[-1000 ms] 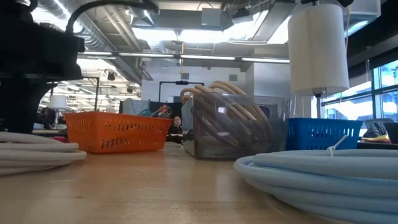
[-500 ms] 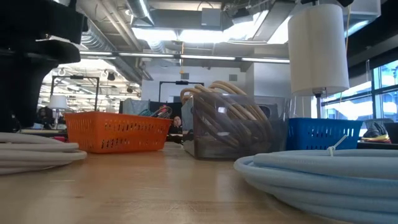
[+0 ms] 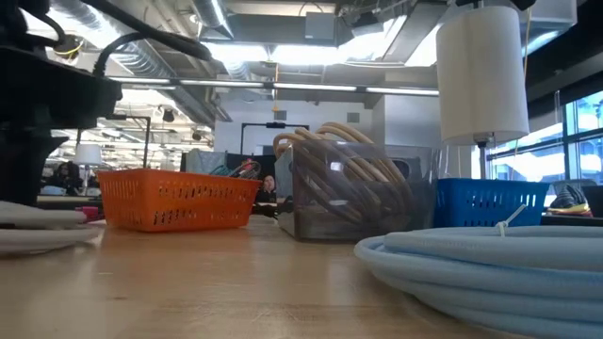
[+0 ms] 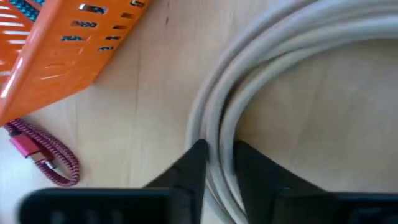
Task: Pick & Place USB Port
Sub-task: Put the light brown HDMI cable into the black bin
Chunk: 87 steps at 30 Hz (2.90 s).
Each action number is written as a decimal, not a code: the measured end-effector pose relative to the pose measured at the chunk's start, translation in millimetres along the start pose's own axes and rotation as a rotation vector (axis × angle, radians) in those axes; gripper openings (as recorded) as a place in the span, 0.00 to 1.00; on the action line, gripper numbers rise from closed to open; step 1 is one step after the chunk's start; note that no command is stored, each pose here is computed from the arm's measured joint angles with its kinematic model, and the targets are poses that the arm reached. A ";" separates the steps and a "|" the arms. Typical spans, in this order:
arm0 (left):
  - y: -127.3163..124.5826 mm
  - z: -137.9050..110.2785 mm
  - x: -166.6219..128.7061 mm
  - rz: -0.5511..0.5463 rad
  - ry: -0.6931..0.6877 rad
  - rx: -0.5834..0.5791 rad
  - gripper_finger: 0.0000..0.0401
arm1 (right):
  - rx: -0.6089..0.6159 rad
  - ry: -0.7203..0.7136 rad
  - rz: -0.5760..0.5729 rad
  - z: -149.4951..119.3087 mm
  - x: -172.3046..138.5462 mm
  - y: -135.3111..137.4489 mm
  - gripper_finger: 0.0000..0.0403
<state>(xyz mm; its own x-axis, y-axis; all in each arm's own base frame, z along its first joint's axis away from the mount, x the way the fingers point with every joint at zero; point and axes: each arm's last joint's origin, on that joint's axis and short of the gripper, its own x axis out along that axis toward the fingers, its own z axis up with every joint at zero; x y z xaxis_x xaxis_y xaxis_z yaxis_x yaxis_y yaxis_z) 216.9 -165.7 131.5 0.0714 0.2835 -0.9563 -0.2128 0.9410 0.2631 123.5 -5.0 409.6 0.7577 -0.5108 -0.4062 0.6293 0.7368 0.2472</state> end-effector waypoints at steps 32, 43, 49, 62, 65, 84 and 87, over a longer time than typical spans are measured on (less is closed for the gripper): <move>124.7 57.1 -166.4 -0.123 -0.794 -0.301 0.01 | 0.026 -0.001 0.005 0.2 0.0 0.3 0.41; 192.2 117.5 -191.2 -0.162 -1.115 -0.214 0.01 | 0.079 0.009 0.017 0.0 0.1 0.7 0.41; 213.5 150.9 -183.7 -0.153 -1.283 -0.195 0.01 | 0.100 -0.010 0.046 2.9 1.7 4.5 0.41; 271.0 228.6 -123.2 -0.308 -1.708 -0.322 0.01 | 0.105 -0.078 0.324 19.8 17.8 37.5 0.41; 278.5 233.4 -114.2 -0.315 -1.745 -0.346 0.01 | 0.110 -0.080 0.342 20.5 25.4 45.1 0.41; 299.5 244.2 -133.7 -0.253 -1.694 -0.245 0.01 | 0.097 -0.108 0.489 20.8 70.6 88.9 0.41; 298.9 244.3 -132.9 -0.257 -1.683 -0.243 0.01 | 0.090 -0.118 0.503 20.1 77.3 94.6 0.41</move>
<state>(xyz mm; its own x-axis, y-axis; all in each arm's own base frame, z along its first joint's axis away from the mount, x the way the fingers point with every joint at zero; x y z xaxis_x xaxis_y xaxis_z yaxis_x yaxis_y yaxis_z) 381.9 123.0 368.4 0.9554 0.1581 0.2494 -0.1531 0.9874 -0.0395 245.1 16.4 419.3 0.9810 -0.1542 -0.1176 0.1915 0.8654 0.4630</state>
